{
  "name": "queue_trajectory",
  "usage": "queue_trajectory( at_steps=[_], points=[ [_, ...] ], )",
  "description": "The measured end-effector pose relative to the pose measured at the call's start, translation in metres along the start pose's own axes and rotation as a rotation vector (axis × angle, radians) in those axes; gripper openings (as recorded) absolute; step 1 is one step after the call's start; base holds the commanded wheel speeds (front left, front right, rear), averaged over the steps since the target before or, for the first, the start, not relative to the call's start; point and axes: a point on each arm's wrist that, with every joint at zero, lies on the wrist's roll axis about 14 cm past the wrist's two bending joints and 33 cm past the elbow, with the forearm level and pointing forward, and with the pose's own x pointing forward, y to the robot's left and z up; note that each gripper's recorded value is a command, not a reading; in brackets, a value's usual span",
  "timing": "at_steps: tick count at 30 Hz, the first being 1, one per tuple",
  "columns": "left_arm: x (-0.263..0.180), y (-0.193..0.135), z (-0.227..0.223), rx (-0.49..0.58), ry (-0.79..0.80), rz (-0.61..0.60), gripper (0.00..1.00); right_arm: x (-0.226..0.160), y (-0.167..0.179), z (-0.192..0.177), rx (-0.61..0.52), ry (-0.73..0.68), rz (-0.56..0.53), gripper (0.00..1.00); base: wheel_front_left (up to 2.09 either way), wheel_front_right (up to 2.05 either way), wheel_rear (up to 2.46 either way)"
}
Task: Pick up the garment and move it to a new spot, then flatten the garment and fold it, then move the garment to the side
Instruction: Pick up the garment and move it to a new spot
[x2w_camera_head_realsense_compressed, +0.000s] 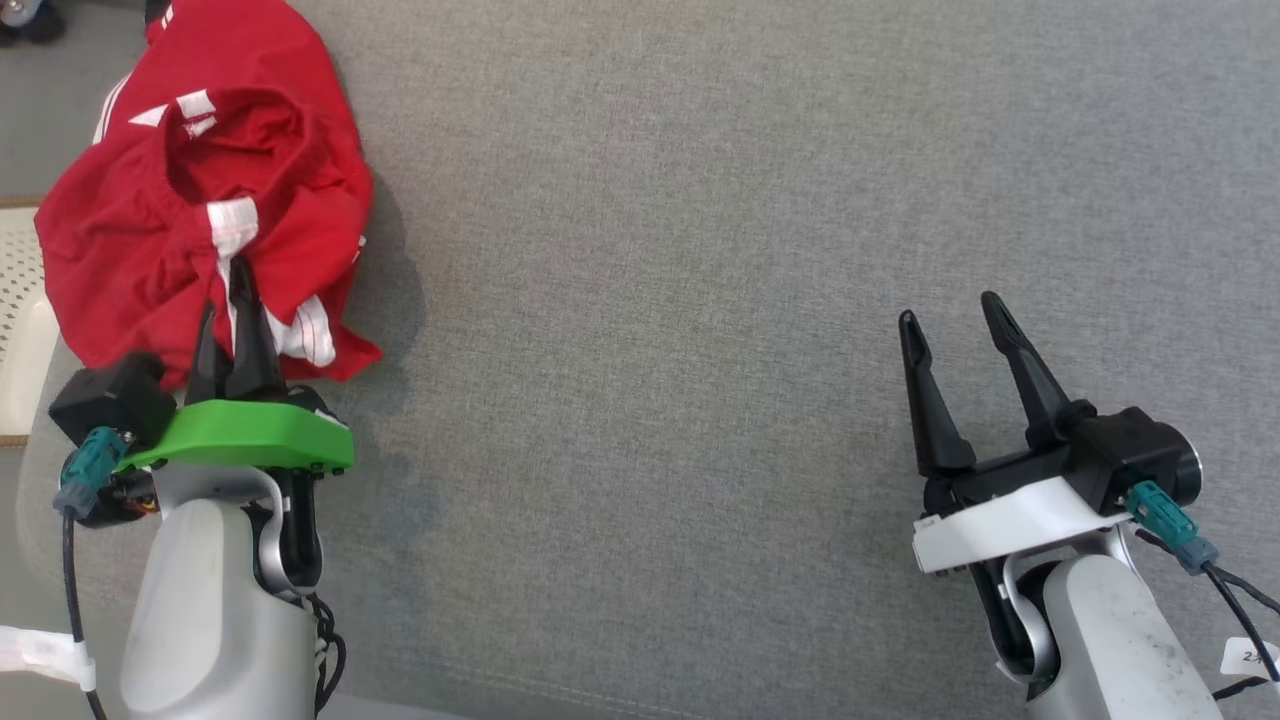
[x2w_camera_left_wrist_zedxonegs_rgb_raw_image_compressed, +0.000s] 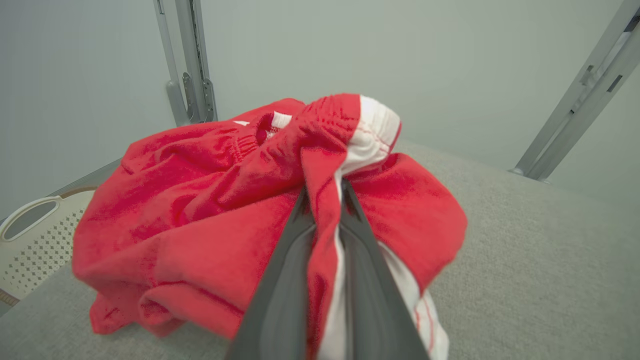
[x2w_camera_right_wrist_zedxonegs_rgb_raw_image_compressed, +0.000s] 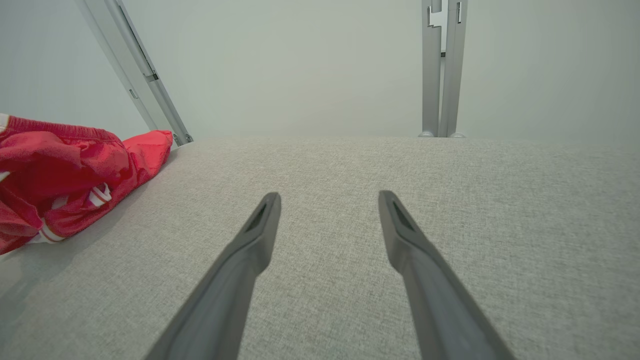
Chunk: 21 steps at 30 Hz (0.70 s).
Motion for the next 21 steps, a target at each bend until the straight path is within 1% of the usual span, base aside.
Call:
queue_trajectory(
  at_steps=[2, 4, 9, 12, 17, 21],
  points=[
    [0.001, -0.013, 0.024, -0.013, -0.072, -0.047, 0.0, -0.003, 0.002, 0.008, 0.005, -0.016, -0.004, 1.0, 0.0, 0.0, 0.0],
    [0.001, -0.031, 0.047, -0.056, -0.14, -0.106, 0.0, -0.007, 0.004, 0.017, 0.009, -0.033, -0.009, 1.0, 0.0, 0.0, 0.0],
    [0.001, -0.073, 0.076, -0.136, -0.215, -0.236, 0.0, -0.021, 0.0, 0.034, 0.027, -0.067, -0.039, 1.0, 0.0, 0.0, 0.0],
    [0.005, -0.11, 0.103, -0.183, -0.265, -0.341, 0.0, -0.031, -0.011, 0.049, 0.029, -0.101, -0.081, 1.0, 0.0, 0.0, 0.0],
    [0.001, -0.18, 0.125, -0.26, -0.277, -0.535, 0.0, -0.053, -0.038, 0.068, 0.02, -0.146, -0.176, 1.0, 0.0, 0.0, 0.0],
    [-0.007, -0.238, 0.117, -0.35, -0.208, -0.671, 0.0, -0.076, -0.062, 0.079, 0.016, -0.17, -0.264, 1.0, 0.0, 0.0, 0.0]
  ],
)
